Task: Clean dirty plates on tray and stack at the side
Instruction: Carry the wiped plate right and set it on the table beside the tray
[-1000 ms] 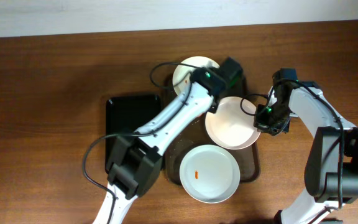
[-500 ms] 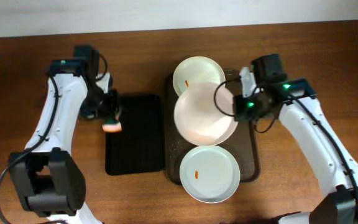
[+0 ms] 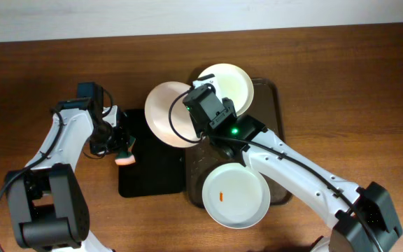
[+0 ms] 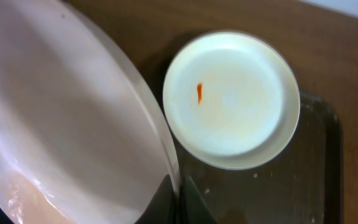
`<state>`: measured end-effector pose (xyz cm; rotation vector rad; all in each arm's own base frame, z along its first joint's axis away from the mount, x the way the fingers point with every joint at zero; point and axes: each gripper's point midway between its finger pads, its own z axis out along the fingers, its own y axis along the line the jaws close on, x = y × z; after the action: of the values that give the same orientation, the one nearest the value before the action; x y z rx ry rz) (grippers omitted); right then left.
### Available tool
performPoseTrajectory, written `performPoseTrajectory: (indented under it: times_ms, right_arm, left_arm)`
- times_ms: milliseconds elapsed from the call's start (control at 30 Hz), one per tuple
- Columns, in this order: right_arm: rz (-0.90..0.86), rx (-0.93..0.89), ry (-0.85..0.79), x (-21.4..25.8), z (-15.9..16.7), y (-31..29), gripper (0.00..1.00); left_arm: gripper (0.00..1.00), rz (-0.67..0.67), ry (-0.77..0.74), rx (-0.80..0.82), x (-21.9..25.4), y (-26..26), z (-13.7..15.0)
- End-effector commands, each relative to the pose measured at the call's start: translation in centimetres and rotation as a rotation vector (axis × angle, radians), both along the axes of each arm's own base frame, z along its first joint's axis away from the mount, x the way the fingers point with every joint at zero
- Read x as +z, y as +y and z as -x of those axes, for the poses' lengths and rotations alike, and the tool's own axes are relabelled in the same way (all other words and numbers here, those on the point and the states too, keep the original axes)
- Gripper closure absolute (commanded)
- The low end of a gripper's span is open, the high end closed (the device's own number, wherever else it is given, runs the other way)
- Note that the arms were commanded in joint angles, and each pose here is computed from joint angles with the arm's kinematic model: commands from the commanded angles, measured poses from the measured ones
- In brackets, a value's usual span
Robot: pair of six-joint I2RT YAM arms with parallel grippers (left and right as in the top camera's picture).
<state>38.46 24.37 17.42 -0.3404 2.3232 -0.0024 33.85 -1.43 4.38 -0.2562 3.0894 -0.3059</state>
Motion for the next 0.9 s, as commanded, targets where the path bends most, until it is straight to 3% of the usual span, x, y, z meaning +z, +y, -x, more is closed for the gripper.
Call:
performPoseTrajectory:
  times_ms: [0, 233, 467, 767, 867]
  right_arm:
    - [0.133, 0.064, -0.116, 1.6, -0.9, 0.8, 0.96]
    - [0.356, 0.057, -0.32, 5.1, 0.8, 2.6, 0.96]
    - [0.405, 0.031, -0.384, 6.4, 1.7, 3.1, 0.96]
    - [0.397, 0.045, -0.376, 6.2, 1.8, 3.4, 0.96]
    - [0.218, 0.076, -0.197, 2.7, 1.9, 3.3, 0.96]
  left_arm:
    - [1.0, 0.005, -0.03, -0.005, 0.6, 0.3, -0.4]
    - [1.0, 0.004, -0.033, -0.005, 0.6, 0.3, -0.5]
    - [1.0, 0.004, -0.033, -0.005, 0.6, 0.3, -0.5]
    - [1.0, 0.005, -0.032, -0.005, 0.6, 0.3, -0.5]
    - [1.0, 0.024, -0.034, -0.006, 0.7, 0.0, -0.5]
